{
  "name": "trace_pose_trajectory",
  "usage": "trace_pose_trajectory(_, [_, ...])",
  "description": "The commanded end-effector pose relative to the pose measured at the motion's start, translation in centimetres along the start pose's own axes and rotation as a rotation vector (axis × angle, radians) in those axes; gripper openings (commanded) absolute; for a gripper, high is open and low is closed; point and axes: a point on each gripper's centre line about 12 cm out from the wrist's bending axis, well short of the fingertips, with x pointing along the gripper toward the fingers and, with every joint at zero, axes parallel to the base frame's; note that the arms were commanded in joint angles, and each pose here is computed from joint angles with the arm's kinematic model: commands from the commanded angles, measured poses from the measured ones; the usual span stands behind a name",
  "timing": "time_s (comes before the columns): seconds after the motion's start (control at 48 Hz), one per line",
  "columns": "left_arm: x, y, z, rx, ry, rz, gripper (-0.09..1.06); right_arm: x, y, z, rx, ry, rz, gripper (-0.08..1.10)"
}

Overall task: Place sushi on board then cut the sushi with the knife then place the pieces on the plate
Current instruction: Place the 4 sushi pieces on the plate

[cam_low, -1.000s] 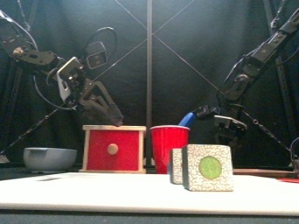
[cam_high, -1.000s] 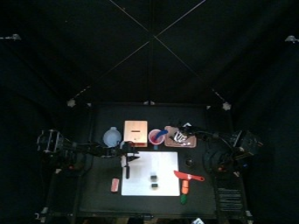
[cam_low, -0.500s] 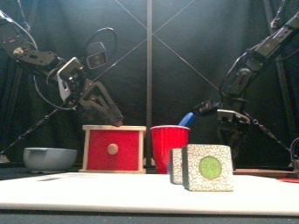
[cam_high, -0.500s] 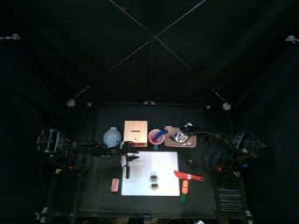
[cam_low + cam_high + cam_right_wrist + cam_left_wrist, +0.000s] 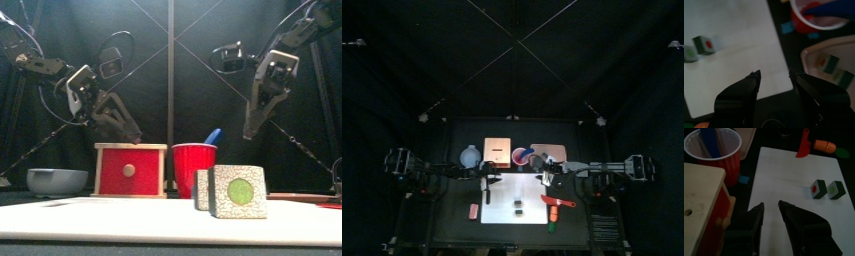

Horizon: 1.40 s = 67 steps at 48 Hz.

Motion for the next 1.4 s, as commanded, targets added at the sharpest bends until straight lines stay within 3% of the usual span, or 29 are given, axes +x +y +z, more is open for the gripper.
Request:
trace_pose_trajectory(0.021, [0.2, 0.0, 1.1, -0.004, -0.032, -0.001, 0.72, 0.0, 3.6, 1.2, -0.075, -0.091, 0.092, 0.84])
trace_pose_trajectory(0.229, [0.2, -0.2, 1.1, -0.011, -0.029, -0.003, 0.72, 1.6, 7.6, 1.5, -0.046, -0.152, 0.213, 0.84])
trace_pose_trajectory(0.438, [0.2, -0.1, 1.1, -0.012, -0.029, 0.000, 0.72, 3.9, 9.6, 1.8, -0.035, -0.157, 0.250, 0.85])
trace_pose_trajectory(0.792, [0.1, -0.1, 0.9, -0.012, -0.023, -0.001, 0.72, 8.6, 11.8, 2.0, -0.058, -0.088, 0.247, 0.85])
trace_pose_trajectory(1.146, [0.1, -0.1, 0.7, -0.010, -0.018, 0.000, 0.72, 11.2, 13.0, 1.0, -0.064, -0.010, 0.239, 0.83])
trace_pose_trajectory(1.396, [0.1, -0.1, 0.6, -0.010, -0.017, 0.000, 0.72, 11.3, 12.7, 0.9, -0.043, -0.002, 0.236, 0.70])
